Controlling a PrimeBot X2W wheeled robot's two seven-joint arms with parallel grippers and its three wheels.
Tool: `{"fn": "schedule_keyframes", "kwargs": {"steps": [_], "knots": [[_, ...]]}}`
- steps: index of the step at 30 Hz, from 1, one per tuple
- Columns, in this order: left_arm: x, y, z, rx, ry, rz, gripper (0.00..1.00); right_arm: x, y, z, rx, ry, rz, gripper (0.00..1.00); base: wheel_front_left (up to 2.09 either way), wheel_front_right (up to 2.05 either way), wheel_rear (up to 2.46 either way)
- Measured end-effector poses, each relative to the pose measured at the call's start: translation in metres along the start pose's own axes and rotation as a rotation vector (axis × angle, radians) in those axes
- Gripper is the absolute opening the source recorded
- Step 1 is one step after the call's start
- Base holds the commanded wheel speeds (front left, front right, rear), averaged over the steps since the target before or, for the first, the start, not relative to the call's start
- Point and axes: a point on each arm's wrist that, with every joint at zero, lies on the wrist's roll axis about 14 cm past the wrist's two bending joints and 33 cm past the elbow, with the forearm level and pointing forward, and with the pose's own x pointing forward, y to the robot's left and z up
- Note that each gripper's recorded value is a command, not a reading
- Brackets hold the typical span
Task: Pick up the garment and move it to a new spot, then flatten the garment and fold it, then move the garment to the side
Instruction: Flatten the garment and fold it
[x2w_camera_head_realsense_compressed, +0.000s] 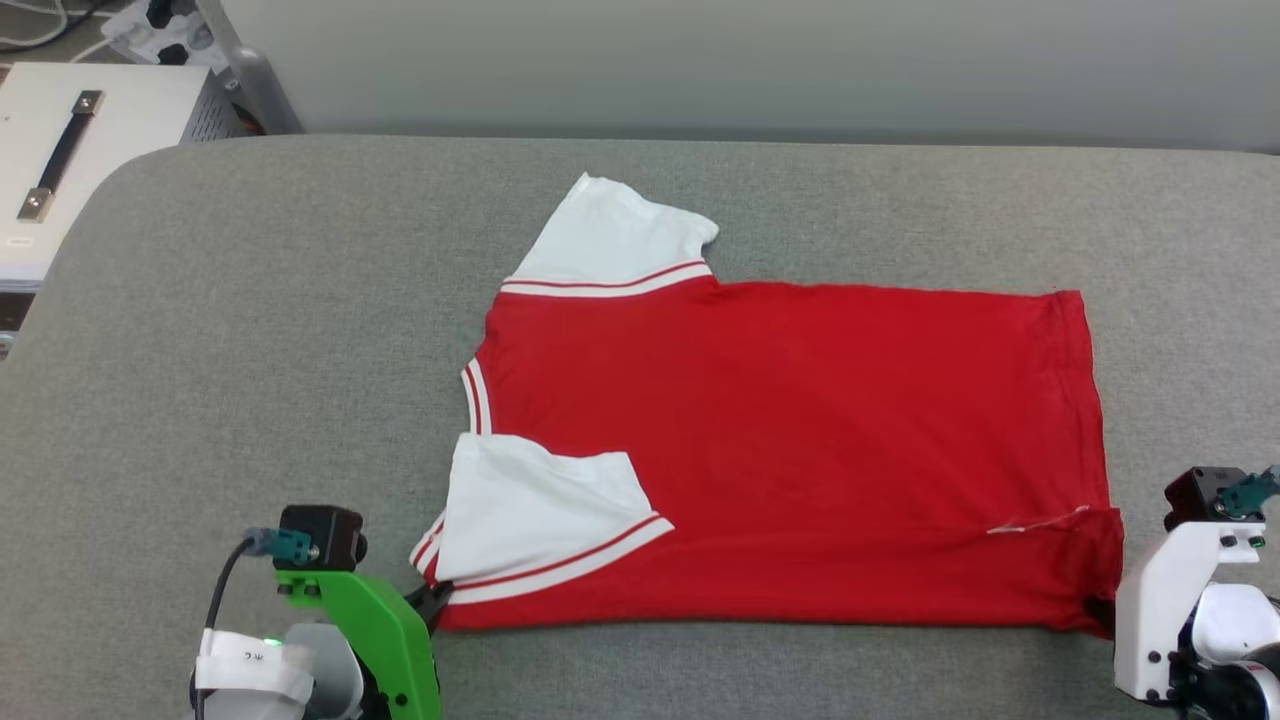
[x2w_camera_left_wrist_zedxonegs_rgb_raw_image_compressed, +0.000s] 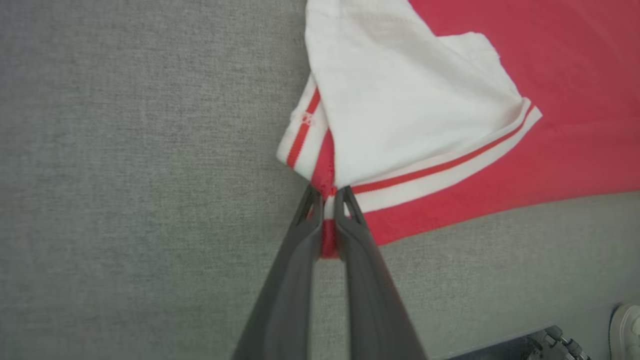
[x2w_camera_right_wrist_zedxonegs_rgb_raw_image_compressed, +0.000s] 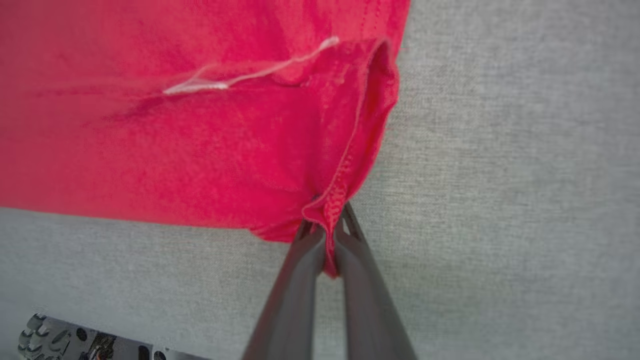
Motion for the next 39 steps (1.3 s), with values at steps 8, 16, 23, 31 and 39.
{"fn": "schedule_keyframes", "kwargs": {"steps": [8, 16, 23, 31, 39], "knots": [[-0.018, -0.008, -0.025, -0.009, 0.028, -0.018, 0.00, -0.027, -0.014, -0.021, 0.028, 0.019, -0.036, 0.00, 0.00, 0.00, 0.00], [-0.022, -0.011, -0.051, -0.032, 0.076, -0.020, 0.00, -0.036, -0.014, -0.039, 0.054, 0.038, -0.046, 0.00, 0.00, 0.00, 0.00], [-0.013, -0.006, -0.065, -0.050, 0.120, -0.014, 0.00, -0.025, -0.012, -0.046, 0.058, 0.057, -0.051, 0.00, 0.00, 0.00, 0.00], [-0.004, 0.000, -0.071, -0.049, 0.140, -0.012, 0.00, -0.012, -0.012, -0.049, 0.058, 0.067, -0.051, 0.00, 0.00, 0.00, 0.00], [-0.003, -0.004, -0.062, -0.016, 0.083, -0.020, 1.00, -0.013, -0.012, -0.038, 0.015, 0.007, -0.060, 1.00, 0.00, 0.00, 0.00]]}}
